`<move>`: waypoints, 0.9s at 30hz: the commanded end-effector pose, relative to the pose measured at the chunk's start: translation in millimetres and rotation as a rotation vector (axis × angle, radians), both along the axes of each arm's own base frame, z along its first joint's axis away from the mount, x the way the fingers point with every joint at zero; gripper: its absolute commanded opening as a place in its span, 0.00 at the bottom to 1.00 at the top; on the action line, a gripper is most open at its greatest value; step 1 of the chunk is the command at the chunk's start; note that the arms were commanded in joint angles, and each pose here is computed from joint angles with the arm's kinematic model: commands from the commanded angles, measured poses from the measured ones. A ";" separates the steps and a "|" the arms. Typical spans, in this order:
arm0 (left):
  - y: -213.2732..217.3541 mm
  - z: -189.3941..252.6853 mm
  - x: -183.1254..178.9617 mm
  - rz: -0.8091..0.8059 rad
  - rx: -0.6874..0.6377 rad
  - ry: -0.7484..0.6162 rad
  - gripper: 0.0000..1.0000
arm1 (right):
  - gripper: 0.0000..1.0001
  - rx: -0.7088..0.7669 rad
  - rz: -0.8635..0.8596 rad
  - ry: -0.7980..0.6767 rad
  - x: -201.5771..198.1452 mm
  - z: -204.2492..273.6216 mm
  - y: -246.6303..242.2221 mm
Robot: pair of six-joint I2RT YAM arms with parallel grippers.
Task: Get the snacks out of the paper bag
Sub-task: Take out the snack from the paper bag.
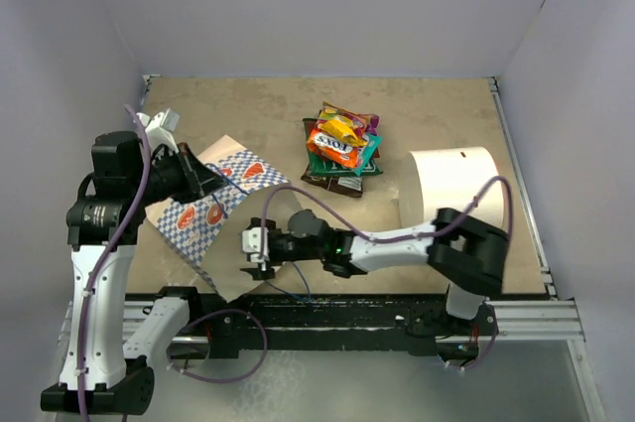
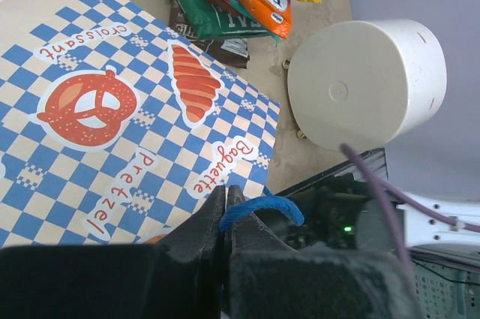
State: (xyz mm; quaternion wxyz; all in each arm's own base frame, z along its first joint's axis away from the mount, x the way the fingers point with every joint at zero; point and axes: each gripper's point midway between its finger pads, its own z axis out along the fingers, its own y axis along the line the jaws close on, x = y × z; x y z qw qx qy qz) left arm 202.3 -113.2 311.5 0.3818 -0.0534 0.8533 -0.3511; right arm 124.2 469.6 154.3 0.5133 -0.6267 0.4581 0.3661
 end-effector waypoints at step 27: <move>-32.8 60.9 0.8 -0.238 -0.137 -0.133 0.00 | 1.00 0.397 -0.263 0.063 67.7 -31.1 137.6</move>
